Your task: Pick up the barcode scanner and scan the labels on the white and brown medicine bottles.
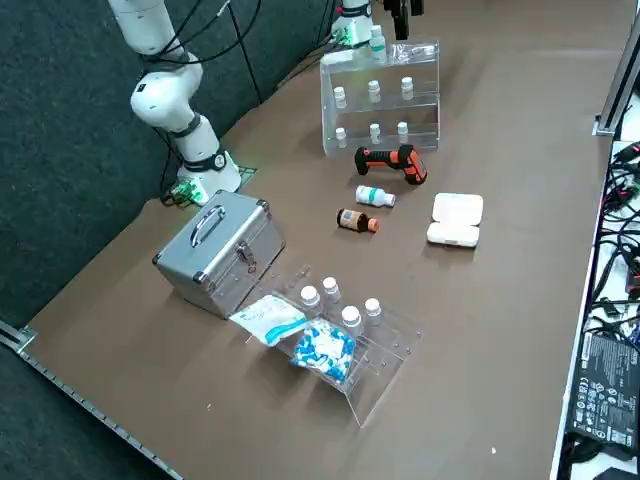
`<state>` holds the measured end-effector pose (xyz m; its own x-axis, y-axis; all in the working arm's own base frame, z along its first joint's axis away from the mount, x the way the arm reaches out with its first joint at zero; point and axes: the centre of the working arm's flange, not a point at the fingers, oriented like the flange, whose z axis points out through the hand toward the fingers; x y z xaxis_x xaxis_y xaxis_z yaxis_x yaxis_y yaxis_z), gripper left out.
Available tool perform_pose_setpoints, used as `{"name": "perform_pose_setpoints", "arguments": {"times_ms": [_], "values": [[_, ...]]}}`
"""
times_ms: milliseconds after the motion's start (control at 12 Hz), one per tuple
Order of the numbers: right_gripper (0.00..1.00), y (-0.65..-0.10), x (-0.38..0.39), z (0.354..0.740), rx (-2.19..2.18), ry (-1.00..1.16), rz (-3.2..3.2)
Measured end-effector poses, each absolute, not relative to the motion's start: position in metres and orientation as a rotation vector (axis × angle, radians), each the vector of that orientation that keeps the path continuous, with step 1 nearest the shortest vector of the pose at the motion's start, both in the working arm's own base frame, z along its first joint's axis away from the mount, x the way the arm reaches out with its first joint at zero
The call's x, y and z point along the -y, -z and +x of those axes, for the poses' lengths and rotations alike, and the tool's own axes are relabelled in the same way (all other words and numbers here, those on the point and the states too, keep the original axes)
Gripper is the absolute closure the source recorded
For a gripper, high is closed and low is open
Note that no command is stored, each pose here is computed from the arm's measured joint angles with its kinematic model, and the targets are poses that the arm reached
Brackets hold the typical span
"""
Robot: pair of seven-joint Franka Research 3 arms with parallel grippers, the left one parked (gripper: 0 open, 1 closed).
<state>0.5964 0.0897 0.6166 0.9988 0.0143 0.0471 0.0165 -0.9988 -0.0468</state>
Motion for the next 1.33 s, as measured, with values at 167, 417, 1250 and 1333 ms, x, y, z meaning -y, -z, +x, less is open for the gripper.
{"name": "perform_pose_setpoints", "arguments": {"times_ms": [167,417,1250,1333], "values": [[0.00,-0.618,-0.080,0.591,0.008,0.040,-3.120],[0.00,-0.605,-0.053,0.571,-0.038,-0.065,-3.151],[0.00,-0.597,-0.026,0.531,-0.059,-0.014,-3.137],[0.00,-0.598,-0.029,0.531,-0.054,-0.006,-3.134]]}}
